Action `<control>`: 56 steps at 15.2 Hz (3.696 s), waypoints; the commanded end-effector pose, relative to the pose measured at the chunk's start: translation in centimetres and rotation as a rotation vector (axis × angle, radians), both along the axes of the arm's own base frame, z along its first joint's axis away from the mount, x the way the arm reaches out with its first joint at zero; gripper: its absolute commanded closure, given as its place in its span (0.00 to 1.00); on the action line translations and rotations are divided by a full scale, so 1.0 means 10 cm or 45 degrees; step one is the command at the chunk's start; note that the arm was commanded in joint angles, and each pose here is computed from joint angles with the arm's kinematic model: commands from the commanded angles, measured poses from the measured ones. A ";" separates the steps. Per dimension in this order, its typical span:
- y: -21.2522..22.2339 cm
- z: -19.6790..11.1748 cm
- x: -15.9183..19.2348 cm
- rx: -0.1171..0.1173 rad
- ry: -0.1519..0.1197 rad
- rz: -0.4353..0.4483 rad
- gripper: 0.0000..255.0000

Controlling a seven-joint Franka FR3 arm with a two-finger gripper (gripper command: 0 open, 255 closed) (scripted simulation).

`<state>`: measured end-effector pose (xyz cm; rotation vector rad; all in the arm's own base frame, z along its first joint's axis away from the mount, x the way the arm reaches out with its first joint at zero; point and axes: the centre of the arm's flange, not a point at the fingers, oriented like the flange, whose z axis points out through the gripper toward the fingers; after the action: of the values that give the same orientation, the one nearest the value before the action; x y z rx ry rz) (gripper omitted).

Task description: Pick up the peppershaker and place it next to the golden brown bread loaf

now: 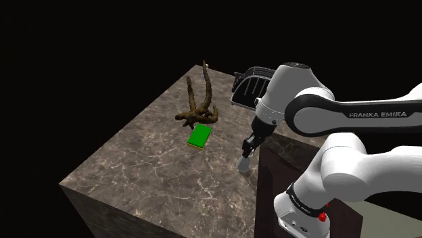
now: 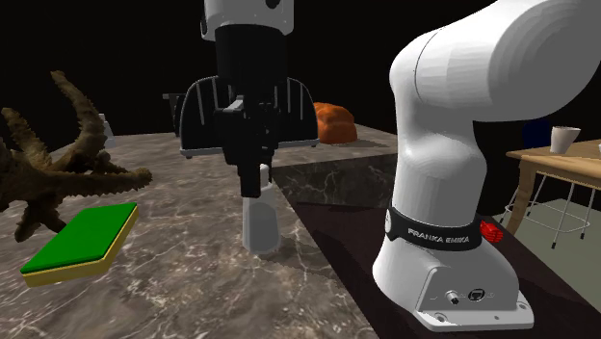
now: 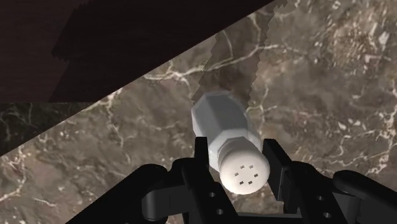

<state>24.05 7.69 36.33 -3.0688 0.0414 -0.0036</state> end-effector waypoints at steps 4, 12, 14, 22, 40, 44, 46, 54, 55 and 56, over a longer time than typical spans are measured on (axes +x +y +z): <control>0.00 0.00 0.00 0.000 0.001 0.000 1.00; 0.00 0.31 0.00 0.000 0.001 0.000 1.00; 0.00 0.42 0.00 0.000 0.001 0.000 1.00; 0.00 0.84 0.00 0.000 0.001 0.000 1.00; 0.00 1.79 0.00 0.000 0.001 0.000 1.00; 0.00 2.00 0.00 0.000 0.001 0.000 1.00; -0.25 2.00 -0.07 0.000 0.001 0.000 1.00; -1.27 2.00 -0.36 0.000 0.001 0.000 1.00; -1.40 2.00 -0.39 0.000 0.001 0.000 1.00; -1.53 2.00 -0.43 0.000 0.001 0.000 1.00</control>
<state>20.46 -6.18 56.59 -3.0681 0.0434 -0.0042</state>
